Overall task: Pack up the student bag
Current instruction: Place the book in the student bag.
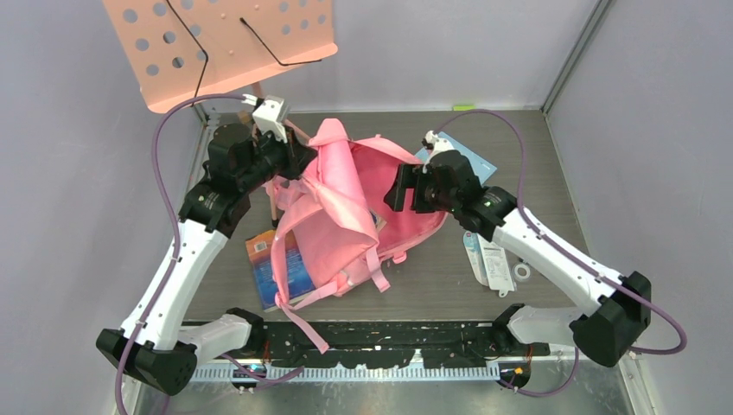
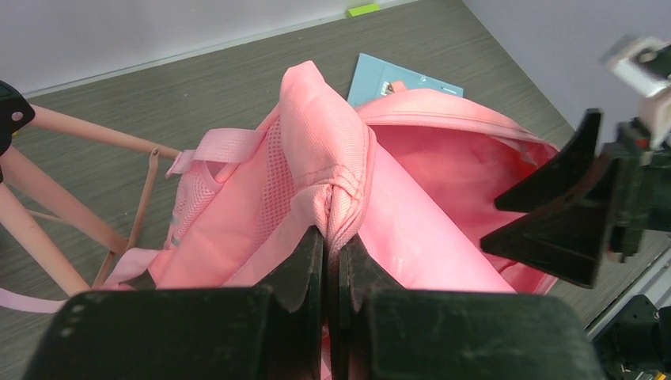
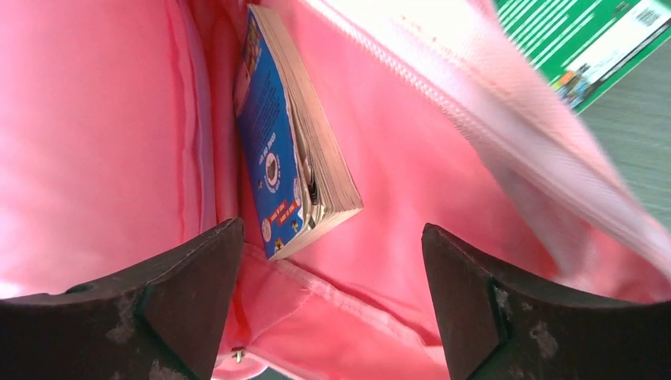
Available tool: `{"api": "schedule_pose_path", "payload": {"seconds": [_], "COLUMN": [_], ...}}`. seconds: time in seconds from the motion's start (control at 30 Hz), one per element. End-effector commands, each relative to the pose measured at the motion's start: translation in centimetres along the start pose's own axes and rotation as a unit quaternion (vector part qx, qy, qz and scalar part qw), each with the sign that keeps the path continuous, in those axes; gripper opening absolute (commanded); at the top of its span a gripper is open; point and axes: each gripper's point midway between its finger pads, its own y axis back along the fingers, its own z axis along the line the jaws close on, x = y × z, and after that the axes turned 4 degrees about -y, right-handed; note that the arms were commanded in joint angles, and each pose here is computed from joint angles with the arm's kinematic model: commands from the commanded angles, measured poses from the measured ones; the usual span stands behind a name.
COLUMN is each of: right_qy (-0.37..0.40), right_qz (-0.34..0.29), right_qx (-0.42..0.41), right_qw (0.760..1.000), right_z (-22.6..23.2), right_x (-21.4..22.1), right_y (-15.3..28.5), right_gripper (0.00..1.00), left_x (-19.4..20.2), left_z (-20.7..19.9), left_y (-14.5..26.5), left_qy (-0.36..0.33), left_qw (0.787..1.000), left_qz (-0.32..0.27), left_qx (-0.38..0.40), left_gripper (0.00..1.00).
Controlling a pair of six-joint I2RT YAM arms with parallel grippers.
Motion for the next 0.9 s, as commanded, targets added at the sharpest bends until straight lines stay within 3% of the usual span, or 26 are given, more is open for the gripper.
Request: {"api": "schedule_pose_path", "payload": {"seconds": [0.0,0.1,0.23,0.53,0.67,0.87], "right_qy": [0.042,0.030,-0.033,-0.168,-0.200,-0.248], "right_qz": [-0.073,-0.088,-0.093,-0.129,-0.109,-0.050], "right_qx": [0.023,0.044,0.033,0.131,0.181,0.126], "right_qw": [0.996,0.995,0.995,0.969,0.957,0.959], "right_z": [0.5,-0.8,-3.7,-15.6,-20.1,-21.2], "right_x": [-5.0,-6.5,-8.8,-11.3,-9.4,-6.8], "right_y": [4.9,6.8,8.3,9.7,7.2,1.2], "right_gripper": [0.91,0.98,0.98,0.98,0.98,0.88], "left_x": [-2.6,-2.7,-2.8,-3.2,-3.5,-4.0], "left_z": [0.6,1.3,1.3,1.6,1.8,1.9], "left_y": [1.1,1.3,1.5,2.0,2.5,3.0], "left_qy": [-0.019,-0.018,-0.020,-0.022,-0.026,-0.029], "left_qw": [0.998,0.997,0.997,0.995,0.994,0.993], "left_qz": [-0.054,-0.060,-0.064,-0.076,-0.085,-0.096], "left_qx": [-0.021,-0.041,-0.042,-0.054,-0.060,-0.064], "left_gripper": [0.00,0.00,0.00,0.00,0.00,0.00]}}
